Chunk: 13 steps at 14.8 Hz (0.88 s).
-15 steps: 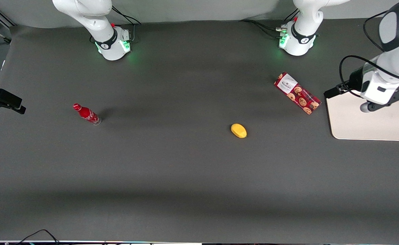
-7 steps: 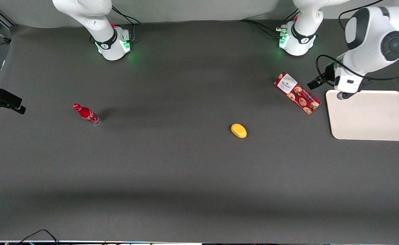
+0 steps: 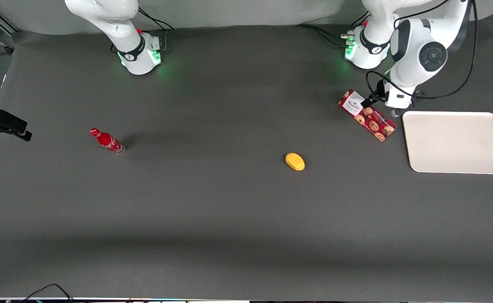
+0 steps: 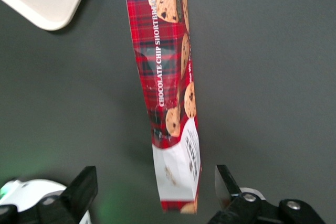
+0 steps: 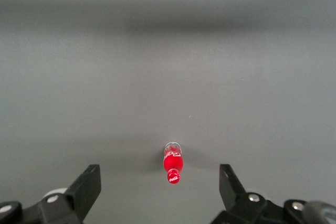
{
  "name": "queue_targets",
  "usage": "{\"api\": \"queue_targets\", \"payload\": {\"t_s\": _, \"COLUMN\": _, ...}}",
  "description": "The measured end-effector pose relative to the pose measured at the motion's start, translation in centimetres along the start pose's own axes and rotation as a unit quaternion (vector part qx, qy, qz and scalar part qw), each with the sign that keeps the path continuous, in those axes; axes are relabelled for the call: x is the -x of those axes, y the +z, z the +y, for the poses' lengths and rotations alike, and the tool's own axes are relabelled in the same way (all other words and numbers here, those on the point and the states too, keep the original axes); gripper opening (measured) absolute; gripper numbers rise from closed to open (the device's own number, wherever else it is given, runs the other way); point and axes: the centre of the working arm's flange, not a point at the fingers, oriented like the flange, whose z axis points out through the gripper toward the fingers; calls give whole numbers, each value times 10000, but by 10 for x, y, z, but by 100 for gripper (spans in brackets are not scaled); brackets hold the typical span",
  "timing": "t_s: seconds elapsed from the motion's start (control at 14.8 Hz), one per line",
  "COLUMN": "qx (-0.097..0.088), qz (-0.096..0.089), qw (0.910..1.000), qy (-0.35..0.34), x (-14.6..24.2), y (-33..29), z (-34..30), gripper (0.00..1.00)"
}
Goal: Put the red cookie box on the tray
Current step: 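Lift the red cookie box upright with the left gripper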
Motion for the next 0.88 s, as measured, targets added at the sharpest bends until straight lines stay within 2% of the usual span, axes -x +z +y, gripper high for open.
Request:
{"api": "queue_targets", "payload": {"t_s": 0.2, "qx": 267, "qz": 401, "qw": 9988, "qy": -86, "x": -3, "y": 22, "z": -7, "gripper": 100}}
{"api": "queue_targets", "payload": {"t_s": 0.4, "qx": 481, "qz": 630, "qw": 9968, "qy": -105, "x": -10, "y": 35, "z": -4, "gripper": 100}}
{"api": "queue_targets", "payload": {"t_s": 0.67, "qx": 598, "qz": 692, "qw": 9957, "qy": -112, "x": -17, "y": 54, "z": 0, "gripper": 100}}
{"api": "queue_targets", "payload": {"t_s": 0.88, "qx": 588, "qz": 622, "qw": 9963, "qy": -119, "x": -18, "y": 71, "z": 1, "gripper": 100}}
